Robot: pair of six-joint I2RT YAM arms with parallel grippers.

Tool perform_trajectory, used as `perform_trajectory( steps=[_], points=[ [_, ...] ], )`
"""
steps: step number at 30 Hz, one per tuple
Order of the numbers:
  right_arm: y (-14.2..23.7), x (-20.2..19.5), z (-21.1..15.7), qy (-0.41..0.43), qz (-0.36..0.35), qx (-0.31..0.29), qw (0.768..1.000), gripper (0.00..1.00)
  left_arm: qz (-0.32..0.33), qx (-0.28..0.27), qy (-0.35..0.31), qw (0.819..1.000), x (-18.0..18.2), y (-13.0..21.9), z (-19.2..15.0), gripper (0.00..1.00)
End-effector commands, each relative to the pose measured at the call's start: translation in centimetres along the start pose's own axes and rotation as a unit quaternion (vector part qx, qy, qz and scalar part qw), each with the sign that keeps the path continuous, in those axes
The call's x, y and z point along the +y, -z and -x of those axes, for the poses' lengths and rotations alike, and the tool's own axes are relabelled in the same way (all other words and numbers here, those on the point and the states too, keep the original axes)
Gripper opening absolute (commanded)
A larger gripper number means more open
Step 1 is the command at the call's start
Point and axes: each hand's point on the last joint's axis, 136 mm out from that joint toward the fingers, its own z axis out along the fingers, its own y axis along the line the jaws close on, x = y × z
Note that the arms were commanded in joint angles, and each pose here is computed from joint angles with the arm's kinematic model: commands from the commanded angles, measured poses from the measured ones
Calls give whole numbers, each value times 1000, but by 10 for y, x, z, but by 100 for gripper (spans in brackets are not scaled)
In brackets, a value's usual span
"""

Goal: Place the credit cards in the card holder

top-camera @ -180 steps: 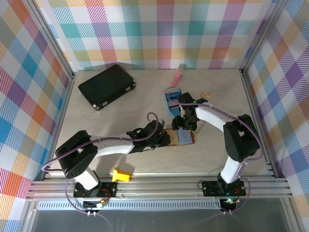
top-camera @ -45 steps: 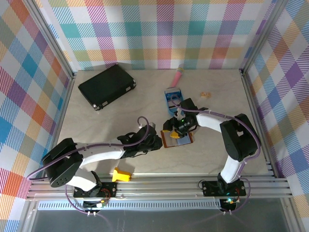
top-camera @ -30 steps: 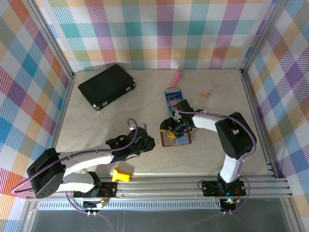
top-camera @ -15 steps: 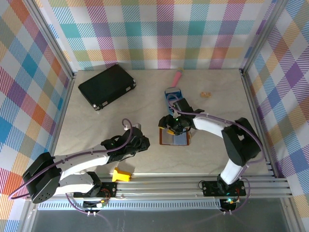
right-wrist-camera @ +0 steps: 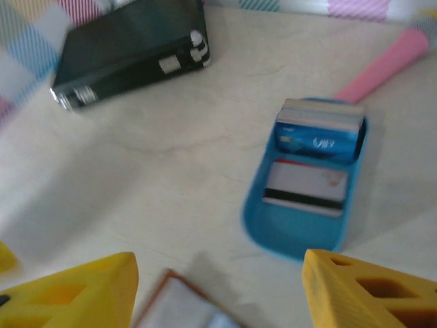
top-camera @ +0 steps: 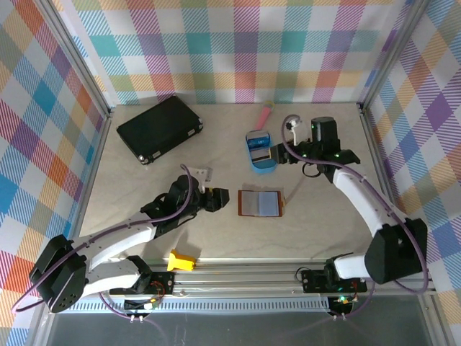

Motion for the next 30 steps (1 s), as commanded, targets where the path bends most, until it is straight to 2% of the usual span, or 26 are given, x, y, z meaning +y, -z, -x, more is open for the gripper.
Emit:
perform_trajectory(
  steps=[1,4,7,10,13,18,21,25,30],
  points=[
    [-26,-8,-5,255,28,6,967,65,-64,-56,-129,988,-27,-1,34,71],
    [-52,-27,0,336,32,31,941,67,-71,-78,-196,975,-28,-5,42,84],
    [-78,-43,7,393,30,35,918,71,-68,-78,-255,961,-21,-15,45,91],
    [-101,-55,8,452,34,39,891,74,-69,-54,-293,952,-13,-29,42,92],
    [-120,-66,9,494,37,46,867,75,-88,-32,-304,948,-6,-41,40,92],
    [-149,-80,-3,554,41,67,829,75,-93,-28,-326,940,5,-57,40,92],
    [-163,-87,-5,563,36,73,823,75,-86,-28,-338,937,12,-63,39,92],
    [-181,-95,-9,581,27,82,809,77,-81,-27,-325,942,20,-72,41,92],
    [-195,-96,-11,587,28,83,805,79,-85,-33,-319,943,25,-78,40,93]
  ],
)
